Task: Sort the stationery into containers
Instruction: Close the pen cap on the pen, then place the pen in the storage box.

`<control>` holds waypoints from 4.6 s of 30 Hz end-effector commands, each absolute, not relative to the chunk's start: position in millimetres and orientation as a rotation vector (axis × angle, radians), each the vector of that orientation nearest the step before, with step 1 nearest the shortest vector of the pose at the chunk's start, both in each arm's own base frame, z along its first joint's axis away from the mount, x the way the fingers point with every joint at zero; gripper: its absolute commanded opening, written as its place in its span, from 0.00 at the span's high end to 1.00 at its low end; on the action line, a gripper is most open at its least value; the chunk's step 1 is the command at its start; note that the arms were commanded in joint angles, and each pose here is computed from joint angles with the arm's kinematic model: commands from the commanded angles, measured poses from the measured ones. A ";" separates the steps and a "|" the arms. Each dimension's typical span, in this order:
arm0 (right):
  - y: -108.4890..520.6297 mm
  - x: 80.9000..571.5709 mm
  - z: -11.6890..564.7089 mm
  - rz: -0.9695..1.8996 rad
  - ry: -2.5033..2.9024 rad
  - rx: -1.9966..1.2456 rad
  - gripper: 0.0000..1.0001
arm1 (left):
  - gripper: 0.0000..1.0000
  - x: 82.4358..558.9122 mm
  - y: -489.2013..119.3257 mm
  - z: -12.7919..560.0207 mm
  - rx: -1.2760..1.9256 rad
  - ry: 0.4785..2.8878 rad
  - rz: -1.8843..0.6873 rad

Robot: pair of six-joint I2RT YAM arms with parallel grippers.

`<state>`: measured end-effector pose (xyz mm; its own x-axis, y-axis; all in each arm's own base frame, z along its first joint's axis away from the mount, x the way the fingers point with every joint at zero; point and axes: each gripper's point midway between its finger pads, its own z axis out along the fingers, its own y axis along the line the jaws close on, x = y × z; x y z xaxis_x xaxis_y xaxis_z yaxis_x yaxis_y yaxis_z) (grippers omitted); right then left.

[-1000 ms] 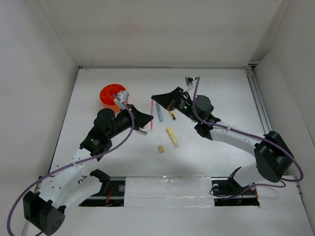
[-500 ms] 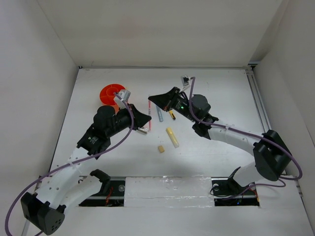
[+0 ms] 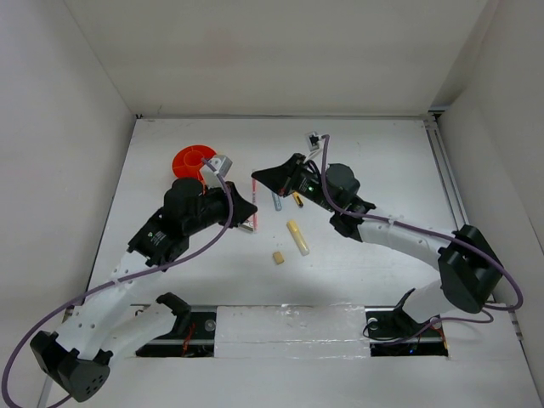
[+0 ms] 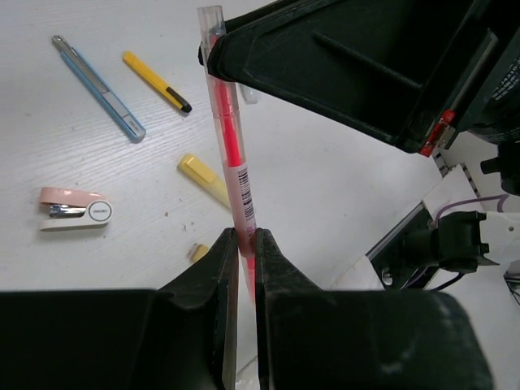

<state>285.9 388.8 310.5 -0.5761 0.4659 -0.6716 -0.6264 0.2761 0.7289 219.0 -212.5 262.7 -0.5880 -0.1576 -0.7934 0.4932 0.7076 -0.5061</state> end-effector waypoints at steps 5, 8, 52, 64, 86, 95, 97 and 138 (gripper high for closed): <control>411.6 220.2 256.7 1.567 1.860 -0.454 1.00 | 1.00 247.0 -202.7 368.6 0.231 1.630 -0.854; 410.2 221.6 257.4 1.551 1.871 -0.485 1.00 | 1.00 244.8 -202.9 369.5 0.257 1.630 -0.847; 318.9 267.4 293.1 1.264 1.608 -0.559 0.20 | 1.00 349.6 -133.6 310.4 0.168 1.845 -0.037; 313.7 285.1 261.5 1.193 1.664 -0.614 0.20 | 1.00 398.4 -107.0 310.5 0.480 1.530 0.104; 321.9 293.1 233.8 1.207 1.734 -0.623 0.21 | 1.00 453.4 -102.1 244.2 0.667 1.614 0.082; 324.5 292.5 227.9 1.222 1.743 -0.637 0.23 | 1.00 449.5 -95.3 208.0 0.645 1.655 0.102; 324.5 292.5 227.9 1.222 1.743 -0.637 0.23 | 1.00 448.8 -95.1 199.6 0.651 1.672 0.100; 325.5 291.2 230.1 1.235 1.736 -0.638 0.23 | 0.74 447.3 -66.8 163.4 0.538 1.749 0.228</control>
